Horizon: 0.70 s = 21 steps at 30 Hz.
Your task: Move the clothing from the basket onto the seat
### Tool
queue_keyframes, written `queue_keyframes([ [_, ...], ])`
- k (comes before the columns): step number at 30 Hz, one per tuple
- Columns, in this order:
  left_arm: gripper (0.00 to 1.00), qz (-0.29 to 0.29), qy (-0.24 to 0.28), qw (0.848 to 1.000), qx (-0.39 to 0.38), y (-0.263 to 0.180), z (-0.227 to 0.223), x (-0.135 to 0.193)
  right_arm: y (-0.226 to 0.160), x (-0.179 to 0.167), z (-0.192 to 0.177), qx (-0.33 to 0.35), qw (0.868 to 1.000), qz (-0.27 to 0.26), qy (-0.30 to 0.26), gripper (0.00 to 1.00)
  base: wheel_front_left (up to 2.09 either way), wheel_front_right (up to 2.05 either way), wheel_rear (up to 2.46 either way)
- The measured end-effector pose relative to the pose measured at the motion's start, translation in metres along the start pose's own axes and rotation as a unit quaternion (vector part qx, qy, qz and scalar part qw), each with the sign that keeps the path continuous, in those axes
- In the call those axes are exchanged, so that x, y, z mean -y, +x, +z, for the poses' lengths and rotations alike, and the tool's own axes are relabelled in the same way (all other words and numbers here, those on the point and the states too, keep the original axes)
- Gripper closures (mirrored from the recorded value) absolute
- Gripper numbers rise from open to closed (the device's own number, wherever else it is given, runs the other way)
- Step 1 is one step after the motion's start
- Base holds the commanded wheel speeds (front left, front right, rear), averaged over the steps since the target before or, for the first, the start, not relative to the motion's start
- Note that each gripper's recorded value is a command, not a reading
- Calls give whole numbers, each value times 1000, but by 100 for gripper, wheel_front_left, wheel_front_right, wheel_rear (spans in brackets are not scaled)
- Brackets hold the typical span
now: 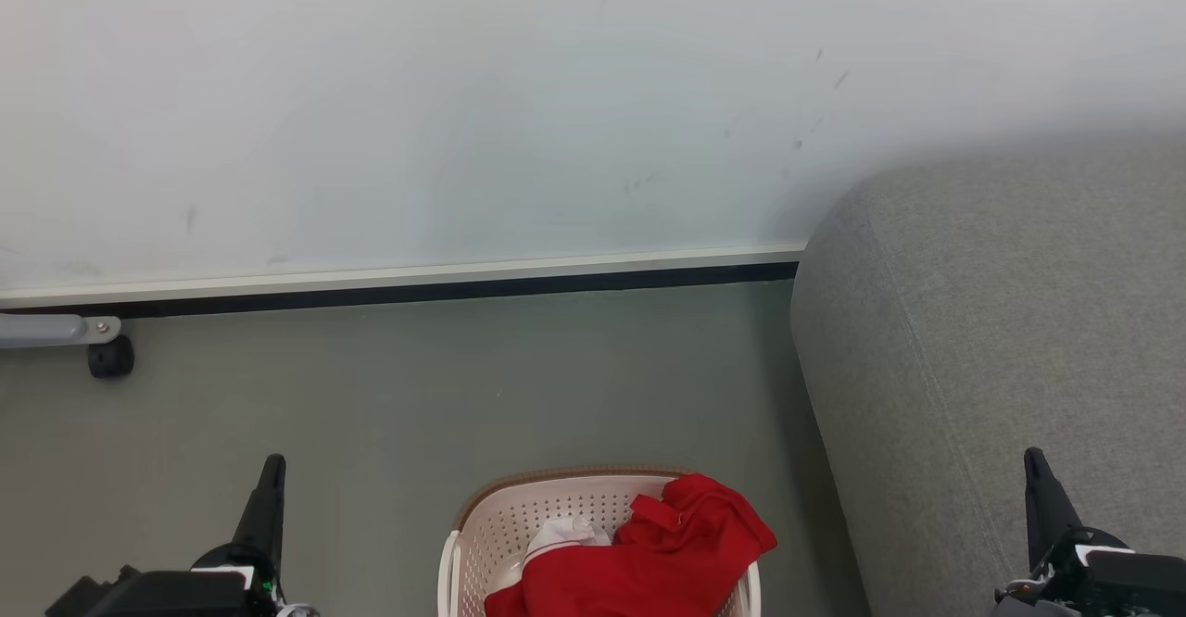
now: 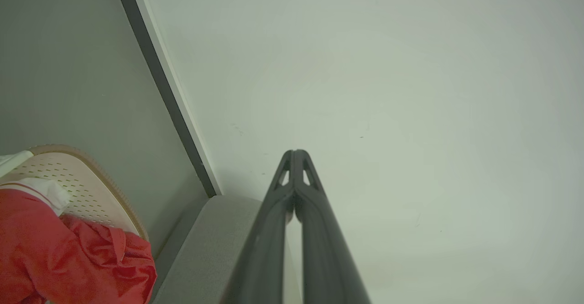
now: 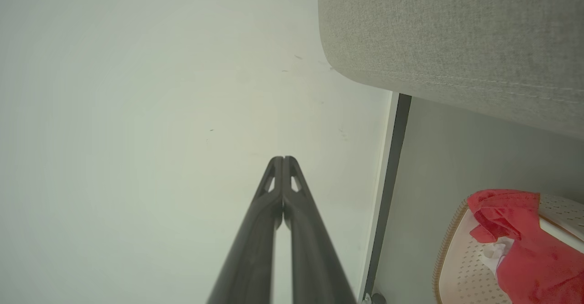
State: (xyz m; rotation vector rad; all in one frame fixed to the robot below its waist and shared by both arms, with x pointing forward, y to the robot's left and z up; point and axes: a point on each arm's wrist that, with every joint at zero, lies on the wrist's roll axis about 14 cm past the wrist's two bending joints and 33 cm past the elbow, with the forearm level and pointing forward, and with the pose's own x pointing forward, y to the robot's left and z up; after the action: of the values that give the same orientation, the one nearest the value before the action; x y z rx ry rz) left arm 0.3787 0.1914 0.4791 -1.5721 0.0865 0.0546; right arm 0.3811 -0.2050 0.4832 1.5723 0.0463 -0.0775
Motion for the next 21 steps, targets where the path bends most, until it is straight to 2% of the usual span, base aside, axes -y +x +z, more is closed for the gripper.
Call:
queue_keyframes([
  [21,100,0,0,1000,0,0,0,0,0,0,0,0,1000,0,0,100,0,0,0],
])
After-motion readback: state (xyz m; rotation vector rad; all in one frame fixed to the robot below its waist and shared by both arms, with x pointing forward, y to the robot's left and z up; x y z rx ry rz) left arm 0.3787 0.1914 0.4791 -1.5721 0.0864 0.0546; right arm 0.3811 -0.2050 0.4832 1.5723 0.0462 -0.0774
